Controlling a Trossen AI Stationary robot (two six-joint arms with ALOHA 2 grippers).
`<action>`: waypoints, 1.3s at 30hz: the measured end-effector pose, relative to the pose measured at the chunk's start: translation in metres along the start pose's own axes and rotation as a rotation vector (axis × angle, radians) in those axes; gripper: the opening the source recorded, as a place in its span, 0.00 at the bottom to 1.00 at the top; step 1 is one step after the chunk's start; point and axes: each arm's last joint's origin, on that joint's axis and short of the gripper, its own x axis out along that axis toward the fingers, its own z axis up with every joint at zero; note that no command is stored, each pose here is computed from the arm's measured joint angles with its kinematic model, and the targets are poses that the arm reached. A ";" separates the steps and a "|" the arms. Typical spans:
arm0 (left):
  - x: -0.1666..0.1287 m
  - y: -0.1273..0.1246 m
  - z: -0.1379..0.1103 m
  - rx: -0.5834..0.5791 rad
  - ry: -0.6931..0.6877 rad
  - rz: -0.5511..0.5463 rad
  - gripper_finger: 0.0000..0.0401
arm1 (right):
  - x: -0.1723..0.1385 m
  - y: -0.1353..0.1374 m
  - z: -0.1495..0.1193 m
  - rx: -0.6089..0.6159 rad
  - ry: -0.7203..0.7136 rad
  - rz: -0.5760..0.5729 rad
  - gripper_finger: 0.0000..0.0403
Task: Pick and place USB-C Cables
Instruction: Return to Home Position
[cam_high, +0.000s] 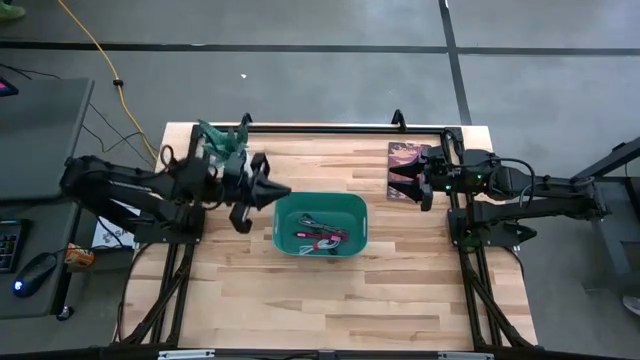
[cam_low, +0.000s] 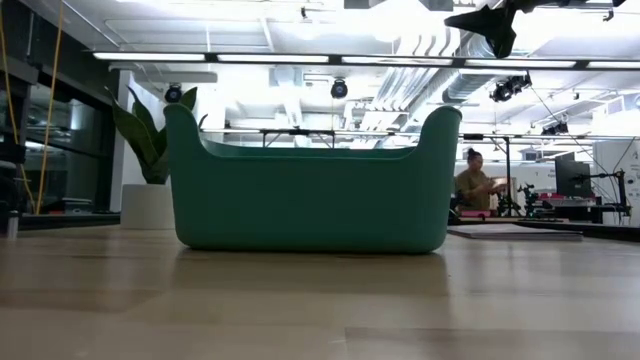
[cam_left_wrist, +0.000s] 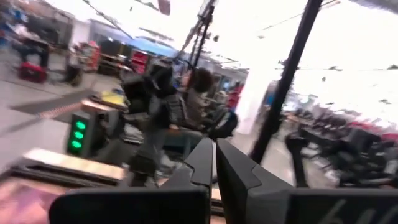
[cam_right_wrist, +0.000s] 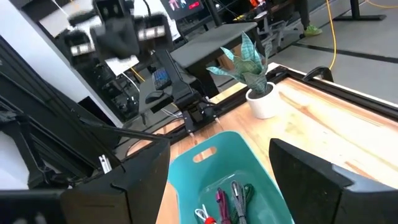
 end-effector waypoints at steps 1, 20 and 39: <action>-0.001 -0.001 -0.007 -0.021 0.001 -0.012 0.00 | 0.000 0.000 0.000 0.002 -0.002 0.001 0.66; -0.006 0.002 -0.020 -0.082 -0.016 0.080 0.00 | -0.001 0.007 0.006 -0.196 -0.034 0.146 0.09; -0.022 0.003 -0.011 -0.048 0.040 0.042 0.00 | -0.002 0.009 0.006 -0.243 -0.026 0.215 0.00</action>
